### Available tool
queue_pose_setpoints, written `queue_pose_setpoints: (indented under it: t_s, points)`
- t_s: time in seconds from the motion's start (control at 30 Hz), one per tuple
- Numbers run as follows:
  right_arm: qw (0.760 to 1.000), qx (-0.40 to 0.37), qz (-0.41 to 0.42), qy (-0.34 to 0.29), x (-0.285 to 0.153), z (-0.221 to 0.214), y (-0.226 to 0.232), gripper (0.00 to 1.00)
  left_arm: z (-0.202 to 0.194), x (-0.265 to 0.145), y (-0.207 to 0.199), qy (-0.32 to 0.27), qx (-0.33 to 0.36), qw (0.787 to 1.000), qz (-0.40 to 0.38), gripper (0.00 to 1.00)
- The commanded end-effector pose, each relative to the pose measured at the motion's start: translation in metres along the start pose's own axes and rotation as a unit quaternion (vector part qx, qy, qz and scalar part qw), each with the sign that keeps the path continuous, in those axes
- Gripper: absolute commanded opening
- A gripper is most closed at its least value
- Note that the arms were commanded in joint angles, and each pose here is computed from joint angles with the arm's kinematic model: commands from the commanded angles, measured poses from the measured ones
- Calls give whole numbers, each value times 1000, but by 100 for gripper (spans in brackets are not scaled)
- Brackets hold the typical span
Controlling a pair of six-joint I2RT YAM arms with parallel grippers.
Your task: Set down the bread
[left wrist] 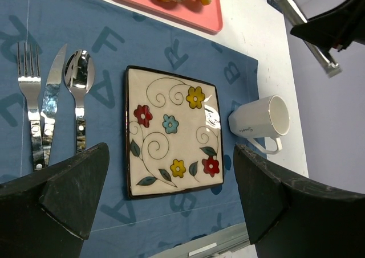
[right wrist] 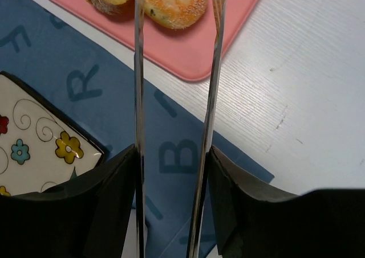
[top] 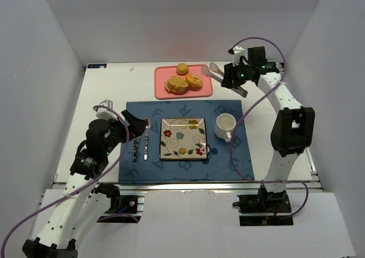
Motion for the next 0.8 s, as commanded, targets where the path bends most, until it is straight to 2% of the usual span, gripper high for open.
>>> queue_pose_setpoints:
  t_s: [0.0, 0.33, 0.77]
  points:
    - [999, -31, 4, -21, 0, 27, 3, 55, 13, -10, -7, -21, -4, 1000, 3, 98]
    - [992, -123, 16, 31, 34, 22, 32, 57, 15, -14, -5, -27, -9, 1000, 13, 98]
    - [981, -176, -38, 72, 63, 14, 26, 58, 14, -9, -3, -22, -10, 1000, 17, 98]
Point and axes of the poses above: each gripper's point midway between its finger pads, its own x axis out along the fingers, its own y axis along the line the jaws close on, z = x × y, the point moved 2 cm from there along -x, back along the fingers, and after that the axes turned 7 degrees about -x, right-handed, at the moved point
